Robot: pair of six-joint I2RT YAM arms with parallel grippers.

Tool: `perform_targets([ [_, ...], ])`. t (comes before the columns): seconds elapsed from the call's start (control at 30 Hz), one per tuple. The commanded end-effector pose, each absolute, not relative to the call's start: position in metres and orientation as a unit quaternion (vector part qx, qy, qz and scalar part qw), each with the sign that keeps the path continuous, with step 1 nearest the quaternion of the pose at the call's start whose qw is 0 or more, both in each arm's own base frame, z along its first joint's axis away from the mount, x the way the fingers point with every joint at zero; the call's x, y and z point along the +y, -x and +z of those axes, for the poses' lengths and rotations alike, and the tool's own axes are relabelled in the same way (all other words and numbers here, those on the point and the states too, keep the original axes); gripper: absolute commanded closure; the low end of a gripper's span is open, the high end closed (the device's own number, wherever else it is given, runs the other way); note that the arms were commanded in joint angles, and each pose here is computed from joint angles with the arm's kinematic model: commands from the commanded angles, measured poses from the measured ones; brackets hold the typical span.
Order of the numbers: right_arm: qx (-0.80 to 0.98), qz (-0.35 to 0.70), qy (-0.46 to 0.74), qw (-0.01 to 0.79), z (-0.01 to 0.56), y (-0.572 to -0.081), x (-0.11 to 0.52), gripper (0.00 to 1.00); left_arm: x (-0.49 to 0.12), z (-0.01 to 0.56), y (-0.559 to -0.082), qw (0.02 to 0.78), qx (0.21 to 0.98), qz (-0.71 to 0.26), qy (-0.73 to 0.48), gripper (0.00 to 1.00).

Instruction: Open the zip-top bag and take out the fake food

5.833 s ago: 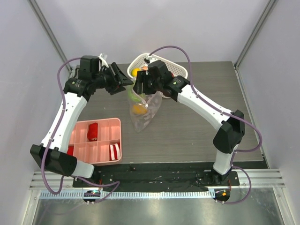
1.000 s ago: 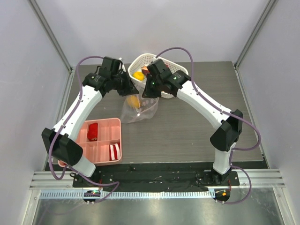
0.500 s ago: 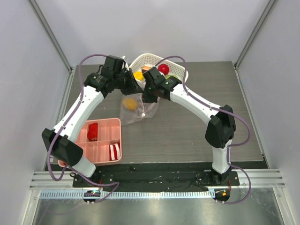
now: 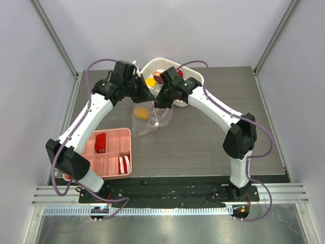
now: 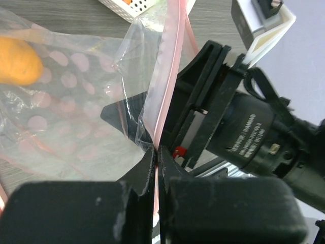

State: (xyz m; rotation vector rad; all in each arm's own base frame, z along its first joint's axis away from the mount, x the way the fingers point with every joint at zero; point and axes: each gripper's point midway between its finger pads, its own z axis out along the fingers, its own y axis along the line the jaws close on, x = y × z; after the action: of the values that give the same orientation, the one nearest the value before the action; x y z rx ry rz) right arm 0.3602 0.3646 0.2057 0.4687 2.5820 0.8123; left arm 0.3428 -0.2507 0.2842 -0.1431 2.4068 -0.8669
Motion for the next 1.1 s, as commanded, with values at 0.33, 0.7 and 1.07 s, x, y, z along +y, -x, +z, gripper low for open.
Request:
perform_targets([
  [0.33,0.894,0.334,-0.264,0.140,0.228,-0.359,0.369,0.86,-0.266,0.299,-0.332,0.299,0.890,-0.343,0.018,1.00],
  [0.7,0.882,0.332,-0.288,0.173,0.202,-0.380,0.376,0.86,-0.272,0.305,-0.326,0.306,0.885,-0.351,0.008,1.00],
  [1.07,0.901,0.303,-0.242,0.193,0.178,-0.380,0.373,0.85,-0.279,0.311,-0.327,0.306,0.879,-0.367,0.001,1.00],
])
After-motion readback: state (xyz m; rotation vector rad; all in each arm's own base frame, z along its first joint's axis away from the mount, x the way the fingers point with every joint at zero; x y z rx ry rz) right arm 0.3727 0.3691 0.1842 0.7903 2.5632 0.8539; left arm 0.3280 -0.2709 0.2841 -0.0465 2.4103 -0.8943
